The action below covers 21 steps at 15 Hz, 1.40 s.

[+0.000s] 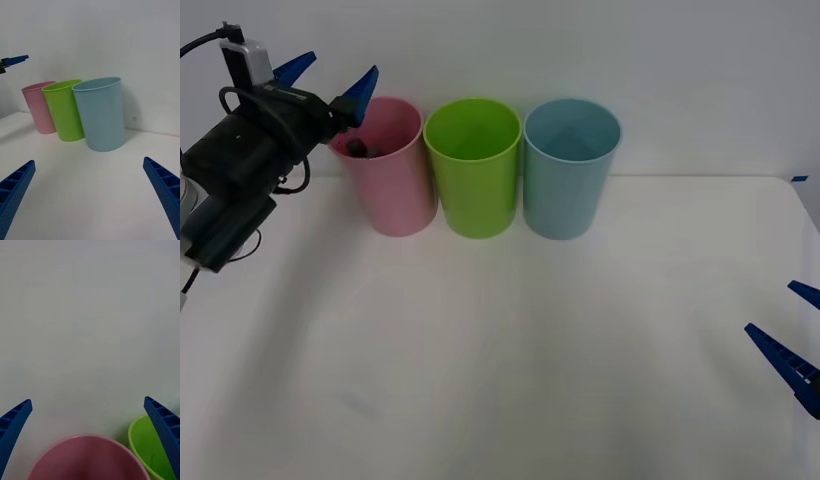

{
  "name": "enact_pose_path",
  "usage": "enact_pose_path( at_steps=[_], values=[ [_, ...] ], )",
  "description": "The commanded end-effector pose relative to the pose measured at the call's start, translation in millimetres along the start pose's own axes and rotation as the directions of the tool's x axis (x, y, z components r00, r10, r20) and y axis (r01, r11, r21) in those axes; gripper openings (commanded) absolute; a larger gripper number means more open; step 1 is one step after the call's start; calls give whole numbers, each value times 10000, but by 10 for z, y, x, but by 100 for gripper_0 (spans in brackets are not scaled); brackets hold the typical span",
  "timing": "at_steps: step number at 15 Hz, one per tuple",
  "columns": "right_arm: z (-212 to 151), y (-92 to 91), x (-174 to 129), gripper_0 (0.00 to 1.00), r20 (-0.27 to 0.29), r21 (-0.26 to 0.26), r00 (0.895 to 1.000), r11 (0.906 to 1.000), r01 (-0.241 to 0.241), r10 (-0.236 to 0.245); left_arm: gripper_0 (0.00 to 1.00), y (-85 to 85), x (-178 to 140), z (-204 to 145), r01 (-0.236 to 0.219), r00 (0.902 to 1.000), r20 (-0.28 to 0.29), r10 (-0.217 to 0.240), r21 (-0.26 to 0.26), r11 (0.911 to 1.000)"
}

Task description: Grasp the object on the table and drop it into the matching bin: aluminum can to the light blue bin, PET bottle to the pink bin.

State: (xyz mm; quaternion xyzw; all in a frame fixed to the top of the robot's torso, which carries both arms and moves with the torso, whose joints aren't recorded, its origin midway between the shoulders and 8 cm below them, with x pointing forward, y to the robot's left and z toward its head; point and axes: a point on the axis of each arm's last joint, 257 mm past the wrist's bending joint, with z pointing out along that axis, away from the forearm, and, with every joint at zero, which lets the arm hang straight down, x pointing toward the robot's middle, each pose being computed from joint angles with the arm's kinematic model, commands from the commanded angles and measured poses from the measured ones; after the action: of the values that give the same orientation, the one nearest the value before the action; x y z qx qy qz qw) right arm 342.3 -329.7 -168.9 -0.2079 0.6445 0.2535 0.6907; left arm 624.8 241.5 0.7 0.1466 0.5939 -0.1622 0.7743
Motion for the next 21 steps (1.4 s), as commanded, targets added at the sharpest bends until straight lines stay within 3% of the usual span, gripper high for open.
enact_pose_path(
  at_steps=[1, 7, 13, 15, 21],
  values=[
    [0, 0, 0, 100, 0, 0, 10000, 10000, 0, 0, 100, -8, 32, -273, 332, 9994, -10, -332, 267, 9991],
    [0, 0, 0, 100, 0, 0, 10000, 10000, 0, 0, 100, -41, 129, -1140, 765, 9970, -105, -761, 364, 9964],
    [0, 0, 0, 100, 0, 0, 10000, 10000, 0, 0, 100, 57, 333, -2098, 327, 9938, -1084, -240, 793, 9963],
    [0, 0, 0, 100, 0, 0, 10000, 10000, 0, 0, 100, 114, 406, -2360, -61, 9872, -1584, 208, 926, 9957],
    [0, 0, 0, 100, 0, 0, 10000, 10000, 0, 0, 100, 44, 598, -3161, -157, 9567, -2845, 615, 1604, 9869]
  ],
)
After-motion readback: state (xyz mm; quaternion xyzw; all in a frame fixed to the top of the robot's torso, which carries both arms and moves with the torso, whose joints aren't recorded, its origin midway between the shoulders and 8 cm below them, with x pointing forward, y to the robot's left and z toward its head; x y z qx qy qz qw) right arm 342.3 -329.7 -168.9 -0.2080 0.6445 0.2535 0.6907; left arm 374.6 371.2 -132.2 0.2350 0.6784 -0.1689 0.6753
